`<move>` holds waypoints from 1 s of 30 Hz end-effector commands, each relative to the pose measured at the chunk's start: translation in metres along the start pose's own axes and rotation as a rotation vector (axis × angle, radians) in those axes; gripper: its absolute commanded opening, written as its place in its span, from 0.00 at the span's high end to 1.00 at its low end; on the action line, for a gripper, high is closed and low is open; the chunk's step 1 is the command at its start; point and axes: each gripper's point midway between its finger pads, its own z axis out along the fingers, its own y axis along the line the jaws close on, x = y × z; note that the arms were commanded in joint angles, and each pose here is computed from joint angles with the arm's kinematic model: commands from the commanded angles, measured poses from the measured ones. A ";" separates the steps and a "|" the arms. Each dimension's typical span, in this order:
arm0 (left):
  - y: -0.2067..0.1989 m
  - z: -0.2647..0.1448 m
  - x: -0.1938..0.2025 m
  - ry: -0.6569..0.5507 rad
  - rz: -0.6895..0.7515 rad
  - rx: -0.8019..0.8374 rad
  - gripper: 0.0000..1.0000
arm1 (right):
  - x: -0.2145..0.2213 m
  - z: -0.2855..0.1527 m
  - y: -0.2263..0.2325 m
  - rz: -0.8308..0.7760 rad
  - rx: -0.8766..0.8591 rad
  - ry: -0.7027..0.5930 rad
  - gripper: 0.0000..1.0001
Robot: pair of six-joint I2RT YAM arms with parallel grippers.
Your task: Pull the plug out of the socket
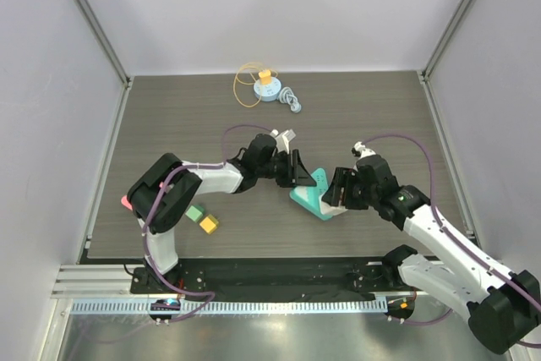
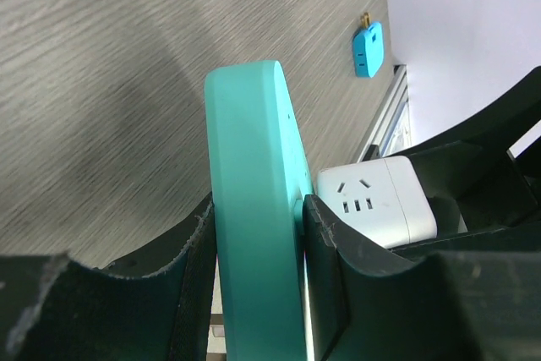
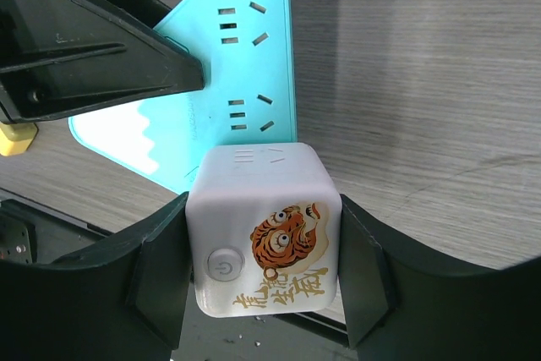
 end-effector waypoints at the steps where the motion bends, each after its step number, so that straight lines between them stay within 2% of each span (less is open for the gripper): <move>1: 0.057 -0.012 0.047 0.139 -0.014 -0.189 1.00 | -0.063 -0.009 -0.010 0.053 0.090 -0.251 0.99; 2: 0.057 -0.012 0.047 0.139 -0.014 -0.189 1.00 | -0.060 -0.010 -0.009 0.045 0.089 -0.236 0.99; 3: 0.059 -0.012 0.046 0.130 -0.012 -0.204 1.00 | -0.062 -0.008 -0.024 0.032 0.191 -0.256 0.99; 4: 0.060 -0.012 0.046 0.127 -0.011 -0.213 1.00 | -0.055 -0.009 -0.020 -0.008 0.218 -0.236 0.99; 6: 0.062 -0.014 0.044 0.115 -0.010 -0.239 1.00 | -0.057 -0.013 -0.027 -0.044 0.309 -0.281 0.99; 9: 0.074 -0.017 0.040 0.076 -0.020 -0.328 1.00 | -0.051 -0.016 -0.012 -0.091 0.314 -0.290 0.99; 15: 0.088 -0.020 0.035 0.047 -0.054 -0.424 1.00 | -0.059 -0.026 -0.026 -0.130 0.436 -0.341 0.99; 19: 0.095 -0.022 0.031 0.026 -0.061 -0.473 1.00 | -0.063 -0.030 -0.020 -0.115 0.396 -0.371 0.99; 23: 0.091 -0.018 0.034 0.046 -0.044 -0.454 1.00 | -0.067 -0.038 0.005 -0.073 0.234 -0.399 0.99; 25: 0.088 -0.016 0.036 0.056 -0.029 -0.445 1.00 | -0.073 -0.040 0.007 -0.049 0.208 -0.403 0.99; 29: 0.074 -0.016 0.038 0.049 0.029 -0.388 1.00 | -0.075 -0.027 -0.004 -0.006 0.186 -0.311 0.99; 30: 0.067 -0.018 0.036 0.040 0.048 -0.364 1.00 | -0.068 -0.019 -0.001 0.004 0.139 -0.253 0.99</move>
